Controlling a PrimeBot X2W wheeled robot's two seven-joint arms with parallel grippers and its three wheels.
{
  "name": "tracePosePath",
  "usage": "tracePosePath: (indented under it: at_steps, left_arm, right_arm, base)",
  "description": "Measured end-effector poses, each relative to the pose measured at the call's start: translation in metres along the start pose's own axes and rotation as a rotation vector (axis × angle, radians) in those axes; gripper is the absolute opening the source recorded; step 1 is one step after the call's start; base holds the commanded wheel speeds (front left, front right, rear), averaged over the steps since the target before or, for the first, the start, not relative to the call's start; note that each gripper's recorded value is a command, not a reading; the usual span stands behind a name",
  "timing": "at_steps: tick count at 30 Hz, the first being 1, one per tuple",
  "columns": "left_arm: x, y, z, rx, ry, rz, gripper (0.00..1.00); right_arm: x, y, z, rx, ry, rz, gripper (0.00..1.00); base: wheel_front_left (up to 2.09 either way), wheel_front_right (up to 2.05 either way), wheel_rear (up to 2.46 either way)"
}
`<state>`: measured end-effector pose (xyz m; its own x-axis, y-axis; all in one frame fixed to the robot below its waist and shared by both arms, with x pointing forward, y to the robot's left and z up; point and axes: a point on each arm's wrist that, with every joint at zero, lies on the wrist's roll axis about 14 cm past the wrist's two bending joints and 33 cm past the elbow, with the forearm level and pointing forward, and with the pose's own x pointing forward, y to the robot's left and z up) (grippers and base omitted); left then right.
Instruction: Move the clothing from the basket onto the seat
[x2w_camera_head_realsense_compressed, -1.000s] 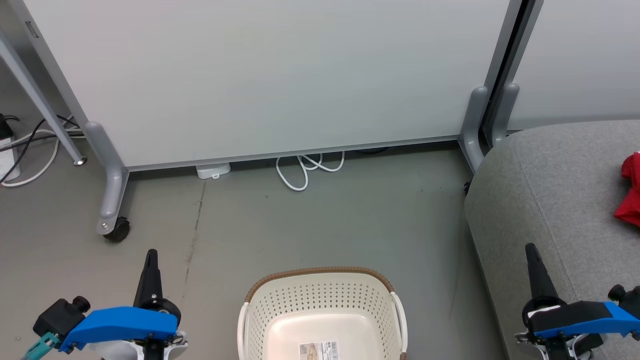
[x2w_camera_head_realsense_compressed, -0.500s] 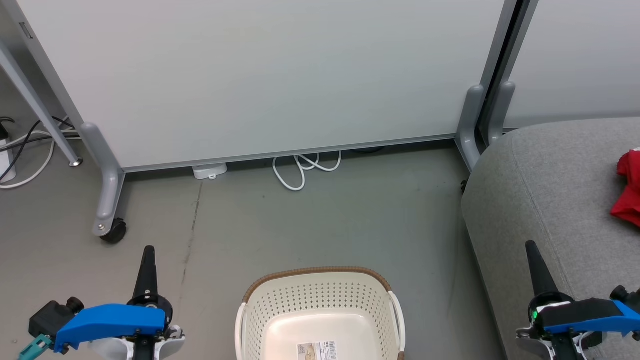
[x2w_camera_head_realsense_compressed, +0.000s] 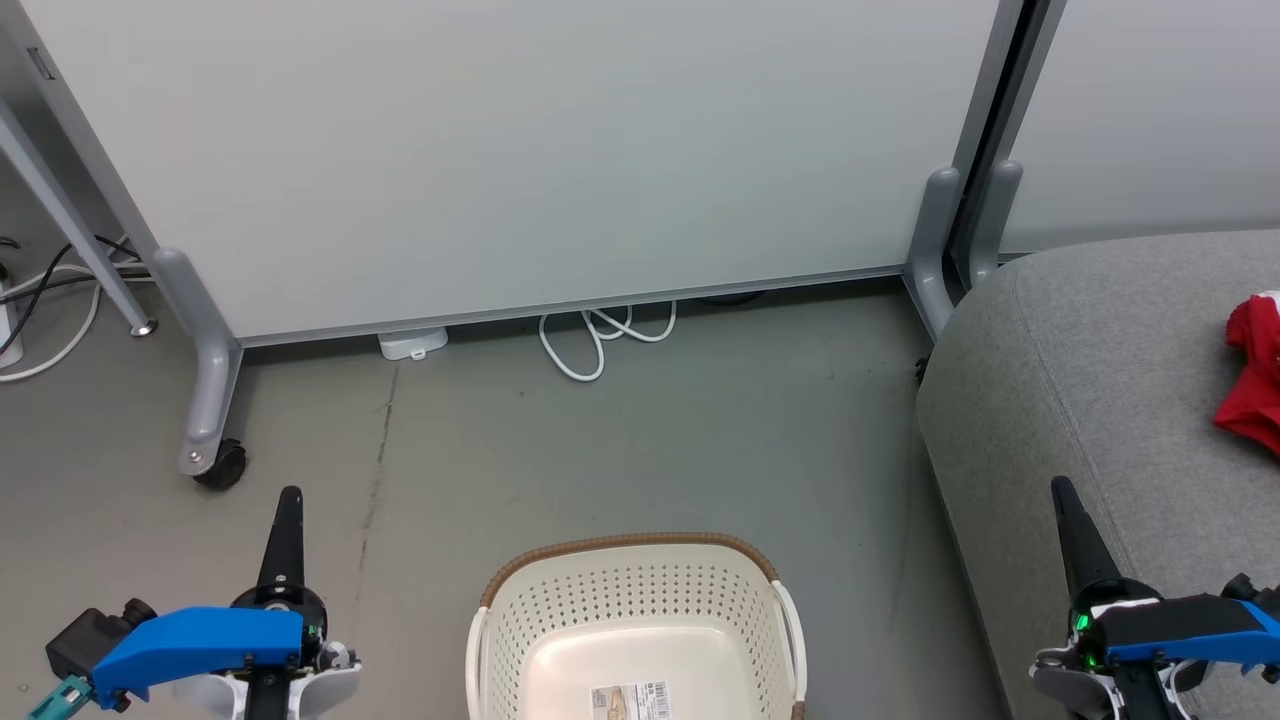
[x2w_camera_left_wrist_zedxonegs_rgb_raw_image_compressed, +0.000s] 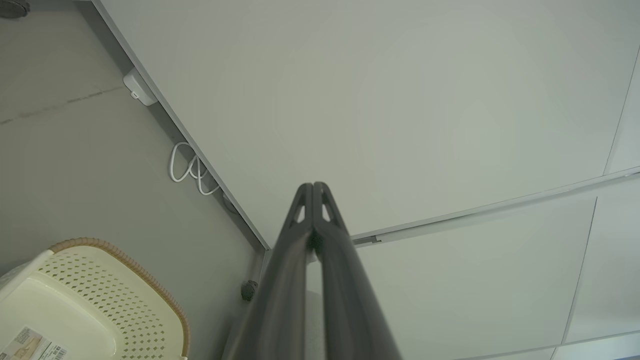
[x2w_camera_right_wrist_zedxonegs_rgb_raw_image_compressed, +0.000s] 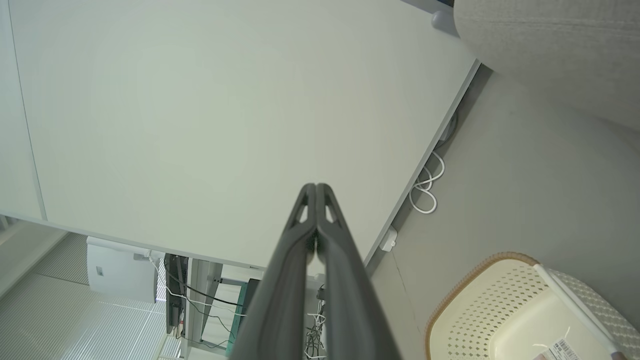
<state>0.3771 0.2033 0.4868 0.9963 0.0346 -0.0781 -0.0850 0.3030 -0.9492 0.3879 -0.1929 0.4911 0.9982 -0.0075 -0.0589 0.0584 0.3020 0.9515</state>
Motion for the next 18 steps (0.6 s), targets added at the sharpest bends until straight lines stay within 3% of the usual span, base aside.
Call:
tracePosePath:
  at_steps: [18]
  left_arm:
    - [0.0045,-0.0086,0.0002,-0.155,0.013,-0.032,0.0]
  right_arm:
    - [0.0,0.005,0.0042,0.154,0.001,0.021,0.0]
  base:
    - [0.0,0.0,0.0]
